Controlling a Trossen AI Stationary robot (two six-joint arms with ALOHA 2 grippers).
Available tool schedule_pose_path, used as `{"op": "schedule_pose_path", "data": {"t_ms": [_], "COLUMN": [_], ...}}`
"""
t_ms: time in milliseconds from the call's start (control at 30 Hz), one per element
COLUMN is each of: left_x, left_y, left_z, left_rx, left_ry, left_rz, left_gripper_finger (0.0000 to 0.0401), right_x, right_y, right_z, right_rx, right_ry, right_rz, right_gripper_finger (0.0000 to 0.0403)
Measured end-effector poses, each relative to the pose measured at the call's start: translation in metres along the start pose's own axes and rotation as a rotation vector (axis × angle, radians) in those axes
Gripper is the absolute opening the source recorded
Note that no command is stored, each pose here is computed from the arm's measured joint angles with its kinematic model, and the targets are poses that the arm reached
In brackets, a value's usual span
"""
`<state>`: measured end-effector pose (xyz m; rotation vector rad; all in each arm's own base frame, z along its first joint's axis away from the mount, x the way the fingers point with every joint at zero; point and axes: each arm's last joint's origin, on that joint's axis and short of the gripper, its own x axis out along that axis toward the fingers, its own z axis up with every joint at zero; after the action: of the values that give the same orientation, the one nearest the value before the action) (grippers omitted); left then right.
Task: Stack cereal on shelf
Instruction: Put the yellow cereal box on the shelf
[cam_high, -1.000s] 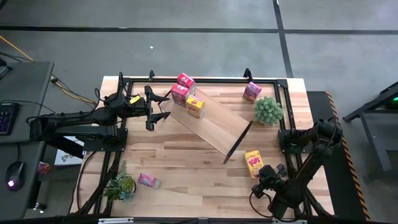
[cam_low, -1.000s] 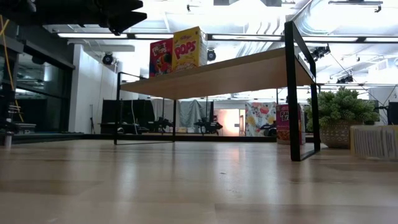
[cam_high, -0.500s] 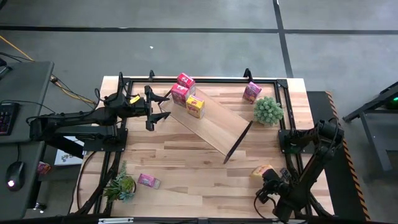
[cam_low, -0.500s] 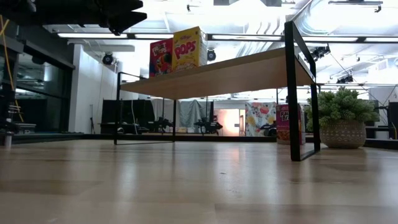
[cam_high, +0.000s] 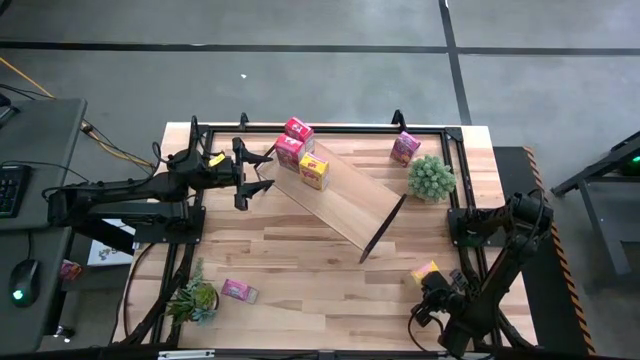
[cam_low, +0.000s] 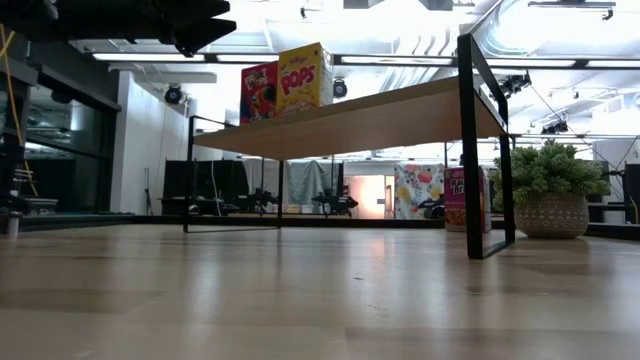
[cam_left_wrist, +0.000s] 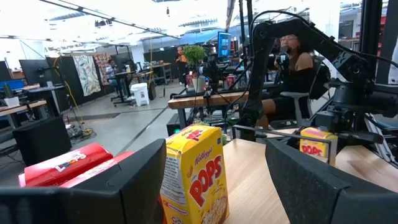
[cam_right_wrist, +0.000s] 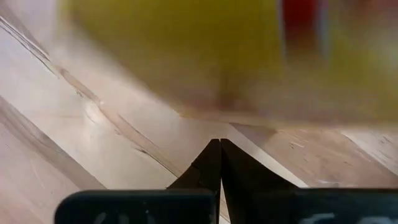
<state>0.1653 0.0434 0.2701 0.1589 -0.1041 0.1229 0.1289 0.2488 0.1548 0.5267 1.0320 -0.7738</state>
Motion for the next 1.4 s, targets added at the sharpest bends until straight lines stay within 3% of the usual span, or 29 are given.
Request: {"op": "schedule_pose_path", "data": {"t_ms": [800,933,1067,1167,1300,1400], "left_x": [0.0,0.0,0.0,0.0,0.0,0.0], "left_y": [0.0,0.0,0.0,0.0,0.0,0.0], "left_z": [0.0,0.0,0.0,0.0,0.0,0.0], "left_rx": [-0.001,-0.012,-0.018,-0.018,-0.018,-0.018], "left_ry": [0.0,0.001,0.001,0.001,0.001,0.001], "left_rz": [0.0,0.0,0.0,0.0,0.0,0.0], "left_gripper_finger": [0.0266,0.0266,0.0266,0.0266,0.0266,0.0266], "right_x": [-0.001,-0.006,-0.022,-0.039,-0.059,-0.068], "right_y": [0.002,0.011,0.029,0.038,0.039,0.035], "right_z": [-0.002,-0.003,0.003,0.015,0.039,0.062], "right_rx": [0.012,0.054,0.089,0.083,0.061,0.007], "right_ry": [0.056,0.09,-0.045,-0.289,-0.561,-0.594], "right_rz": [0.007,0.123,0.416,0.601,0.655,0.621], "right_gripper_finger": [0.0,0.0,0.0,0.0002,0.002,0.0055]}}
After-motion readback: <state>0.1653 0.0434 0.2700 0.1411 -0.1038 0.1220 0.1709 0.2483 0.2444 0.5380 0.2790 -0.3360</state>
